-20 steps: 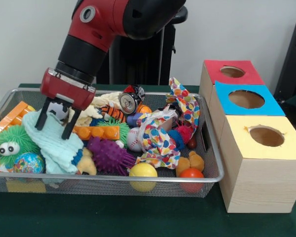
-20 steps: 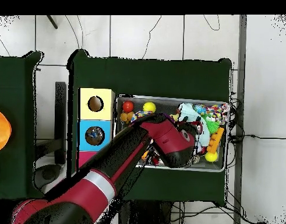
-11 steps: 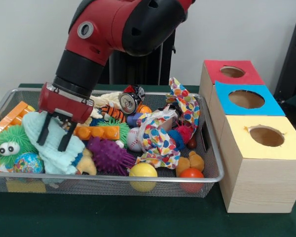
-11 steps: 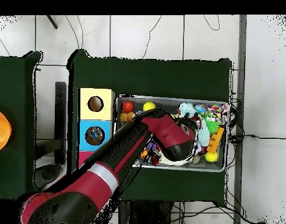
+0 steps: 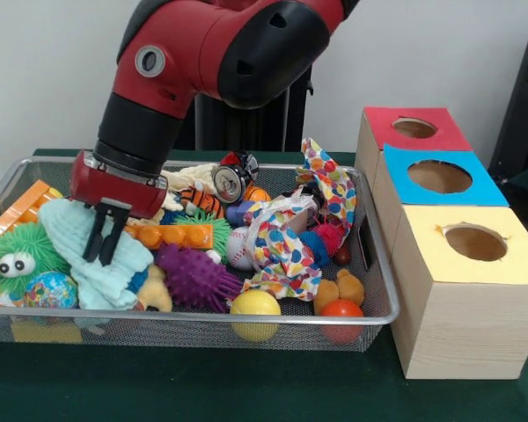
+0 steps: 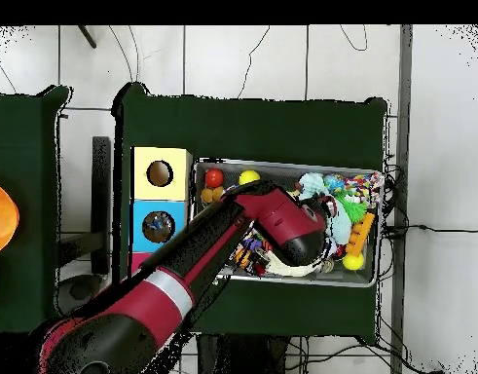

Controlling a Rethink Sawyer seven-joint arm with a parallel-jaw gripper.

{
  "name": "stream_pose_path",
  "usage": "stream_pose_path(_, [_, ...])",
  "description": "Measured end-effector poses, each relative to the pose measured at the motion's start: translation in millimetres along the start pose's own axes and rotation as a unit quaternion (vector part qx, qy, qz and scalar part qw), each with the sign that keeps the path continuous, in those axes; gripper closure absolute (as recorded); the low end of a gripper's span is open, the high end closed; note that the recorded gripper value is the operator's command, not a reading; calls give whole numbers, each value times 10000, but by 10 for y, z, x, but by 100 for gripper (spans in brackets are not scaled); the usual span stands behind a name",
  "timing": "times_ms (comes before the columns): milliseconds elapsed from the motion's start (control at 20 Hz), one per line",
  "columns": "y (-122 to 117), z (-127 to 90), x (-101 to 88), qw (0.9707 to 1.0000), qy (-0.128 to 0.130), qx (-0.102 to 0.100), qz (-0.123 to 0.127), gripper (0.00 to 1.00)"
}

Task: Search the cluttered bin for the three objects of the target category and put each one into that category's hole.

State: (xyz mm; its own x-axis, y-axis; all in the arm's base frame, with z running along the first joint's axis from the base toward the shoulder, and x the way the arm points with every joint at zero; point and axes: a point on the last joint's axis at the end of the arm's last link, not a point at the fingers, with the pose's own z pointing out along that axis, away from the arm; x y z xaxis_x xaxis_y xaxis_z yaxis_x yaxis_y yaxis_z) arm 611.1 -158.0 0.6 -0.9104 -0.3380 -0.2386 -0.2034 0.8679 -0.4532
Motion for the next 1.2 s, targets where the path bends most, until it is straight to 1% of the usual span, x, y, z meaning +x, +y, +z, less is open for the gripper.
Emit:
stream_pose_path(250, [-4,-14,-51,9999,11,36,-129,100])
stream_pose_path(350, [-2,-20,-60,9999,1,36,-127,100])
stream_pose_path(550, [-42,-86,-129,9999,-98,32,-1,100])
stream_pose_path(700, [-77,-215,-220,9996,-217,-51,195,100])
stream_pose_path(750, [-95,-335,-262,9991,-256,-153,295,100])
stream_pose_path(900, [-105,-533,-298,9982,-281,-335,405,100])
stream_pose_path(1000, [-90,-673,-321,9974,-293,-475,457,100])
stream_pose_path(1050, [-64,-776,-340,9967,-300,-590,480,100])
stream_pose_path(1200, [1,-950,-376,9952,-306,-796,485,100])
